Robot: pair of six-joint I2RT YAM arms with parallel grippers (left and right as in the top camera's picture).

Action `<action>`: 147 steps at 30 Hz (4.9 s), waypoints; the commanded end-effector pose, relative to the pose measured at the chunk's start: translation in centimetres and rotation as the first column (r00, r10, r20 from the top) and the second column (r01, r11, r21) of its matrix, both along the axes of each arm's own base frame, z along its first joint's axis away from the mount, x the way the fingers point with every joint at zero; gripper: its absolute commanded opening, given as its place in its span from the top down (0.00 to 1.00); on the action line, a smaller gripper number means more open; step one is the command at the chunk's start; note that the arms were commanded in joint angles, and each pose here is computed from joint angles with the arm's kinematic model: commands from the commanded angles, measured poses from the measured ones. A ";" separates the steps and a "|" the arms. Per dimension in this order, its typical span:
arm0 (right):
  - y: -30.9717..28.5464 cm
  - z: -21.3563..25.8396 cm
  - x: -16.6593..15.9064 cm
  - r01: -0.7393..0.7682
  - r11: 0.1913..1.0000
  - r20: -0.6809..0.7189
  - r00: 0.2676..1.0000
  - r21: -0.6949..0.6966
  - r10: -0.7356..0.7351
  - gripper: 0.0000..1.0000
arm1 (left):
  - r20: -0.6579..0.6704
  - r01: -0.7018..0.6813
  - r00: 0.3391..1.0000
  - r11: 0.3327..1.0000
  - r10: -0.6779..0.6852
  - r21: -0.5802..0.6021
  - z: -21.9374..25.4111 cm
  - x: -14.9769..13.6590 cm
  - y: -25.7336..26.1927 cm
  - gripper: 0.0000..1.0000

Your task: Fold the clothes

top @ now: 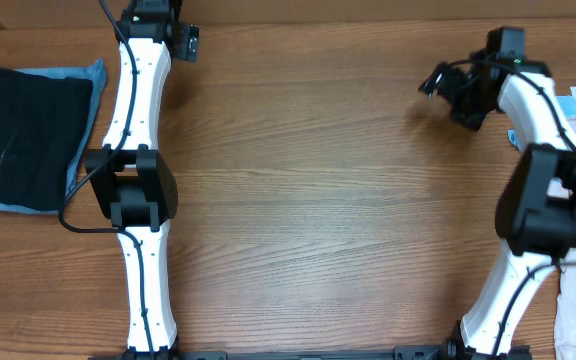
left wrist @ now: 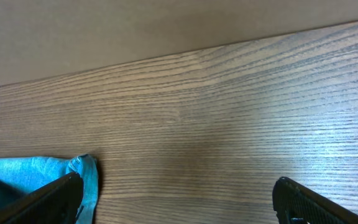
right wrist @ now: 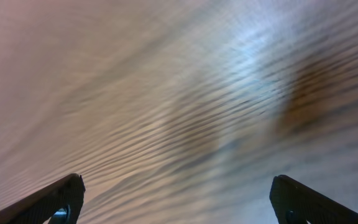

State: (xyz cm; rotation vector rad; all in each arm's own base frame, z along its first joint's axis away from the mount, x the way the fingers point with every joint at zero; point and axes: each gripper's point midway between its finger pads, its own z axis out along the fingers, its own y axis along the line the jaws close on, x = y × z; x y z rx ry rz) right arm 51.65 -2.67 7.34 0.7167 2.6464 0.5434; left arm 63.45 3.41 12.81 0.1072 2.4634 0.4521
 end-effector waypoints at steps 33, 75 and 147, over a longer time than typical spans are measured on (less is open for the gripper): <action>7.3 27.2 -32.8 0.077 0.987 0.982 0.141 -0.138 0.126 0.00 | 0.018 -0.011 1.000 1.000 0.011 -0.008 0.6 0.2 0.3 0.00; 6.9 9.8 -27.4 0.119 0.947 0.886 0.402 -0.298 0.229 0.00 | 0.042 -0.012 0.999 1.000 0.012 -0.014 2.1 0.1 0.5 0.00; 6.9 9.8 -27.4 0.119 0.947 0.886 0.403 -0.298 0.228 0.00 | 0.788 0.487 0.555 0.872 -0.266 -0.049 4.6 -39.1 -7.6 0.00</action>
